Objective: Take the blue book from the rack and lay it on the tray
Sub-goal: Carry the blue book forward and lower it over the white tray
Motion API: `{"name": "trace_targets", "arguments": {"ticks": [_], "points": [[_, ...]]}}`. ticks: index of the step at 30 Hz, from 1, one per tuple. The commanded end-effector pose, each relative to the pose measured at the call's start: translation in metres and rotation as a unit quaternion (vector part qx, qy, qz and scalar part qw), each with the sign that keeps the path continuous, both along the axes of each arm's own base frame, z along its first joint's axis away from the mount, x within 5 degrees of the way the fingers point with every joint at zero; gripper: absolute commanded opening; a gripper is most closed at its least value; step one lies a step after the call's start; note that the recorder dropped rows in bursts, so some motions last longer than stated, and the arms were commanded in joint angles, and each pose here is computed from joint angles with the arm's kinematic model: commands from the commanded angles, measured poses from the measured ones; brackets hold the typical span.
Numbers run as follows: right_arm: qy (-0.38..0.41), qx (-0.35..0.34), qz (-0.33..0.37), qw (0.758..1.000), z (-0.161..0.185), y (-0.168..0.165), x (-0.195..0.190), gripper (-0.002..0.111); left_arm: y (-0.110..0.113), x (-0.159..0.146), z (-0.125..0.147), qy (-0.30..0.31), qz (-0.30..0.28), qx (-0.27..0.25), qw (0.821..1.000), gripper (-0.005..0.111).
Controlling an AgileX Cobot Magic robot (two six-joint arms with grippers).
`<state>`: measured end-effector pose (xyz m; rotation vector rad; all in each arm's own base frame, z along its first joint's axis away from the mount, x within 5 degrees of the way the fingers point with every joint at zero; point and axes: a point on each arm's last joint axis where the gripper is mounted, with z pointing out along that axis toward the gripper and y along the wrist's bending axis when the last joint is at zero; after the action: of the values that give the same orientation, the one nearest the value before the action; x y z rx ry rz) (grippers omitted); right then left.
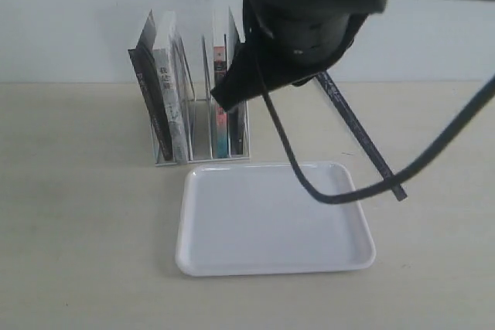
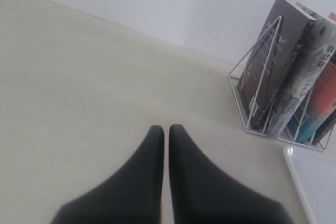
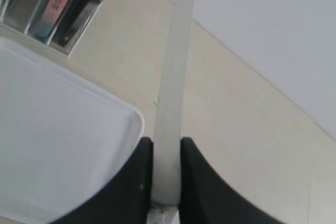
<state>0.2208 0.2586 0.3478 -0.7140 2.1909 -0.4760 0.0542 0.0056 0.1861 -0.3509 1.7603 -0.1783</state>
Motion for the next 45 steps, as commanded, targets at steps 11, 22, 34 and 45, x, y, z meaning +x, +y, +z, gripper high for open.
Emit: {"name": "trace_targets", "arguments": {"ticks": [11,22,34,45], "points": [[0.008,-0.253,0.083,0.964,-0.112,0.052,0.036,0.0,0.0,0.0,0.0,-0.003,0.0,0.002,1.0,0.004],[0.043,-0.238,0.074,0.967,-0.142,0.066,0.025,0.0,0.0,0.0,0.0,-0.003,0.0,0.002,1.0,0.004],[-0.062,-0.224,0.167,0.958,-0.1,0.116,-0.021,0.0,0.0,0.0,0.0,-0.003,0.0,0.002,1.0,0.004],[-0.007,-0.208,0.163,0.965,-0.109,0.115,-0.026,0.0,0.0,0.0,0.0,-0.003,0.0,0.002,1.0,0.004]]}}
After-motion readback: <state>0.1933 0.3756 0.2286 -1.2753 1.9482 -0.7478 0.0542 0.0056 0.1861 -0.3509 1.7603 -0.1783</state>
